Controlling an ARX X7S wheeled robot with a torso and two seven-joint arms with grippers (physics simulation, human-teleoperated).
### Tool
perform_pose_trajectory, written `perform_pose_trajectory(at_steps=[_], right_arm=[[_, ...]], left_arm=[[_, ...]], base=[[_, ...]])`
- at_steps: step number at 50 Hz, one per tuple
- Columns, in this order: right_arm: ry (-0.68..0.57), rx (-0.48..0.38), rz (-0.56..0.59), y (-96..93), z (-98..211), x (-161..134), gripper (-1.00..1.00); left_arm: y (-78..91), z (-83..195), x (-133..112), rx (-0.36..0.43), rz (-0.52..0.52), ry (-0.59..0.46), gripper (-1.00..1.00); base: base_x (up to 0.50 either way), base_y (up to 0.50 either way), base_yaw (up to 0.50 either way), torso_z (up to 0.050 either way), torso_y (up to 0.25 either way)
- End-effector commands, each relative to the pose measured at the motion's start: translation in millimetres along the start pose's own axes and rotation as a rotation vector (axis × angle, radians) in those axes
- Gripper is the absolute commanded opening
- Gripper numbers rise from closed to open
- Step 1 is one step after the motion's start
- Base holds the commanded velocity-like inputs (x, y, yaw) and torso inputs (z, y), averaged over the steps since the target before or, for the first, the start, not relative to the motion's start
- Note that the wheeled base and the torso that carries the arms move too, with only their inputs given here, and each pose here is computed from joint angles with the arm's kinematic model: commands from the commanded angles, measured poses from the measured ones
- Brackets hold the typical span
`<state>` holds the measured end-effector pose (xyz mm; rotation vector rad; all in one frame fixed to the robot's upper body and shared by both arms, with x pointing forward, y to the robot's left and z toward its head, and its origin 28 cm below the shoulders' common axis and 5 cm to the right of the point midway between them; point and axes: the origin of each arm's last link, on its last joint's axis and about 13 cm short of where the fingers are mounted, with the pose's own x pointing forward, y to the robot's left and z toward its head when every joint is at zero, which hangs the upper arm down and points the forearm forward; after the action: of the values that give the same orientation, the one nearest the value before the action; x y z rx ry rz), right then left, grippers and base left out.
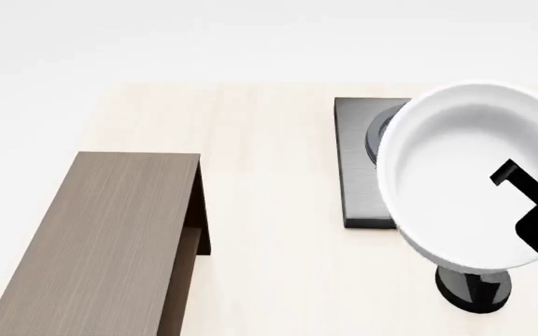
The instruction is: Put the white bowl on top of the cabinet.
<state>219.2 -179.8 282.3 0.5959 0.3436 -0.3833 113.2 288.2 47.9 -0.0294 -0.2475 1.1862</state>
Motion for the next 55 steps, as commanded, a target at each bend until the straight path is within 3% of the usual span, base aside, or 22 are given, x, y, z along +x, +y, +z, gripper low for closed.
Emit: perform_pose_trajectory(at_steps=[1, 16, 17, 23, 40, 55], right_arm=[[0.027, -0.07, 0.093, 26.7, 9.7, 6.6, -1.0], [0.057, -0.103, 0.122, 43.8, 20.7, 18.0, -1.0], [0.08, -0.147, 0.132, 48.3, 20.6, 20.5, -1.0], [0.115, -0.197, 0.183, 64.8, 24.9, 22.3, -1.0], [0.153, -0.261, 0.238, 113.8, 50.8, 21.8, -1.0], [0.206, -0.313, 0.315, 139.3, 50.1, 21.5, -1.0]], left_arm=[[-0.6, -1.1, 0.1, -0.004, 0.0, 0.004, 1.0], [0.3, -0.9, 0.1, -0.008, 0.004, 0.004, 1.0], [0.5, -0.8, 0.1, -0.008, 0.004, 0.004, 1.0], [1.3, -0.8, 0.3, -0.01, 0.007, 0.005, 1.0], [0.9, -1.3, 0.3, -0.016, 0.007, 0.008, 1.0], [0.8, -1.1, 0.2, -0.019, 0.007, 0.008, 1.0]], base=[[0.0, 0.0, 0.0, 0.0, 0.01], [0.0, 0.0, 0.0, 0.0, 0.001], [0.0, 0.0, 0.0, 0.0, 0.01], [0.0, 0.0, 0.0, 0.0, 0.0], [0.0, 0.0, 0.0, 0.0, 0.001], [0.0, 0.0, 0.0, 0.0, 0.001]])
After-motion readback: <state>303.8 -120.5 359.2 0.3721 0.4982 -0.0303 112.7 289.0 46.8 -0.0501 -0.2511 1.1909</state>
